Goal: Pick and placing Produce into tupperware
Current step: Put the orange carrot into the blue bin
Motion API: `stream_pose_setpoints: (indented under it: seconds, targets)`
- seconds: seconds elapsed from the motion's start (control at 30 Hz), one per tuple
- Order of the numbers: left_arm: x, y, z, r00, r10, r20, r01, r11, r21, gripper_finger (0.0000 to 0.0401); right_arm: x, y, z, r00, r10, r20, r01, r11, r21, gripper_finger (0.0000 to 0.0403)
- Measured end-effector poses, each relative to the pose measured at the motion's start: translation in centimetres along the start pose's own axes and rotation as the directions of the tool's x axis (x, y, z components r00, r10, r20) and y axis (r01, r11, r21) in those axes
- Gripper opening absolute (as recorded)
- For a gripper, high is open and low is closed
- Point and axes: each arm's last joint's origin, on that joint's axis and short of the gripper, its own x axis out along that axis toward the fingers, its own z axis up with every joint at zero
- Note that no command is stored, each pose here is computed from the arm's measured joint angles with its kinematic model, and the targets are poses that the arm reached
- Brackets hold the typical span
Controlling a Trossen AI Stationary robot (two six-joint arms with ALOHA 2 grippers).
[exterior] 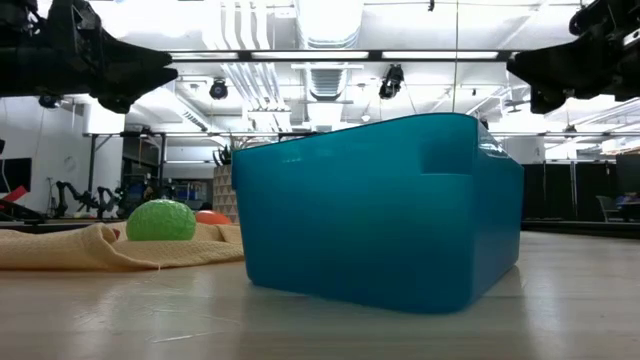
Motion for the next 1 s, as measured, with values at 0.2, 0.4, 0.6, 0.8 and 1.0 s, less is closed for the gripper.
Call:
stream_pose_setpoints:
  seconds: [0.2, 0.4, 0.6, 0.8, 1.0]
  targets:
    - [0.1, 0.0, 0.2, 1.0, 0.002, 0.021, -0.002, 1.0, -0.007, 0.0202, 0.0, -0.1, 0.1, 1.0, -0.019, 0.008, 0.019, 1.0, -0.002, 0.0063]
    - [0.1, 0.1, 0.8, 0.997, 0.009, 0.076, -0.007, 1.0, -0.027, 0.0202, 0.0, -0.1, 0.1, 1.0, -0.019, 0.009, 0.019, 1.0, -0.008, 0.0063]
    - [-0.1, 0.2, 1.9, 0.984, 0.025, 0.179, -0.029, 0.999, 0.02, 0.0202, 0.0, -0.1, 0.1, 1.0, -0.019, 0.007, 0.019, 1.0, -0.009, 0.0063]
    - [-0.2, 0.5, 2.7, 0.965, 0.089, 0.247, -0.111, 0.991, 0.077, 0.0202, 0.0, -0.1, 0.1, 1.0, -0.019, 0.007, 0.019, 1.0, -0.009, 0.0063]
    - [0.0, 0.6, 2.5, 0.965, 0.161, 0.206, -0.177, 0.983, 0.058, 0.0248, 0.1, -0.1, 0.0, 1.0, -0.019, 0.001, 0.019, 1.0, -0.01, 0.0063]
